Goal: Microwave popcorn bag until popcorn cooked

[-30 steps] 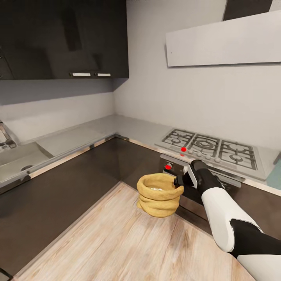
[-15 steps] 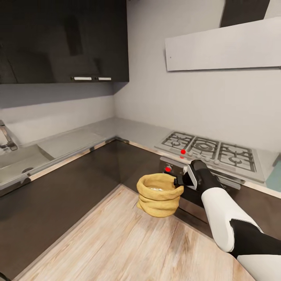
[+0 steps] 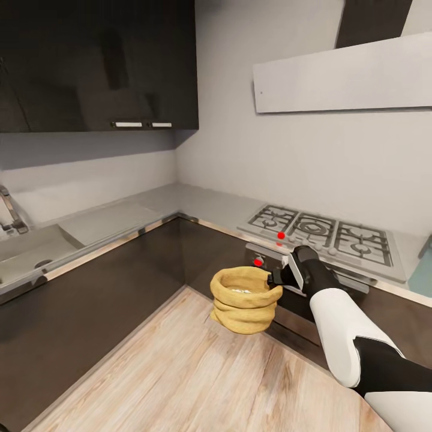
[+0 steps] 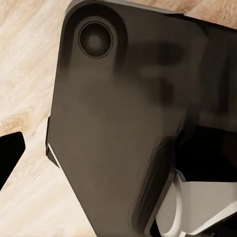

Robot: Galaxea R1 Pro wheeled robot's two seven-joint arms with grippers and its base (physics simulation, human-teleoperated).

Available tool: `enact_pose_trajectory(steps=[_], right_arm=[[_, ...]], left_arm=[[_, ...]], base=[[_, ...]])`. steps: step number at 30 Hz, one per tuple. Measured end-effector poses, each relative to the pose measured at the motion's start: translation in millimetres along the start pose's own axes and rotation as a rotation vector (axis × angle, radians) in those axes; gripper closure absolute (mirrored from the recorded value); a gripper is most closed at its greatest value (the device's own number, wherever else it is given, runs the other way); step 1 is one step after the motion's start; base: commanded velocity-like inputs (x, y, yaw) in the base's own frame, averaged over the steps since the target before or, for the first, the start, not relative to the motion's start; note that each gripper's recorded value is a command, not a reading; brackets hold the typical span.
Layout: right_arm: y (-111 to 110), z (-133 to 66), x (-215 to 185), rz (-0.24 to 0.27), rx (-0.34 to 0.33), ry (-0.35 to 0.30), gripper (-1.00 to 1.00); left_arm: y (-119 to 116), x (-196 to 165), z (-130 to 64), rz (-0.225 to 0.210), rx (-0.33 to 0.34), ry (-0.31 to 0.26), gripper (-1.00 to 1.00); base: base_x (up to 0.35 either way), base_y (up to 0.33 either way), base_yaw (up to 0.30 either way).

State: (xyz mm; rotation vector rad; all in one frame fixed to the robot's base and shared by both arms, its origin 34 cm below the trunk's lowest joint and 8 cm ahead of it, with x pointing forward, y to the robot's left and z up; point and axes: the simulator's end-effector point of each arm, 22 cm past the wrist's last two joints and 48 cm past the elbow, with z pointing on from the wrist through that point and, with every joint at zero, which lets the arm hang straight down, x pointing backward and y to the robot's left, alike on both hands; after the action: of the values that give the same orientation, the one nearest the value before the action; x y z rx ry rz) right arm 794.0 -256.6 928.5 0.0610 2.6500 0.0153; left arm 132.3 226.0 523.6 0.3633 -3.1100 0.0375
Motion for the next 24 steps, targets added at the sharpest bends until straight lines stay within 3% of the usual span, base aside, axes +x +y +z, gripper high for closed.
enact_pose_trajectory(steps=[7,11,24], right_arm=[[0,-0.6,-1,0.002,-0.004,-0.003,1.0],[-3,-12.7,-19,0.008,0.003,-0.054,1.0],[-3,-13.1,-19,0.013,0.0,-0.056,1.0]], left_arm=[[0,0,0.0,0.0,0.0,0.0,-1.0],[0,0,0.0,0.0,0.0,0.0,-1.0],[0,0,0.0,0.0,0.0,0.0,-1.0]], base=[[0.0,0.0,0.0],[0.0,0.0,0.0],[0.0,0.0,-0.01]])
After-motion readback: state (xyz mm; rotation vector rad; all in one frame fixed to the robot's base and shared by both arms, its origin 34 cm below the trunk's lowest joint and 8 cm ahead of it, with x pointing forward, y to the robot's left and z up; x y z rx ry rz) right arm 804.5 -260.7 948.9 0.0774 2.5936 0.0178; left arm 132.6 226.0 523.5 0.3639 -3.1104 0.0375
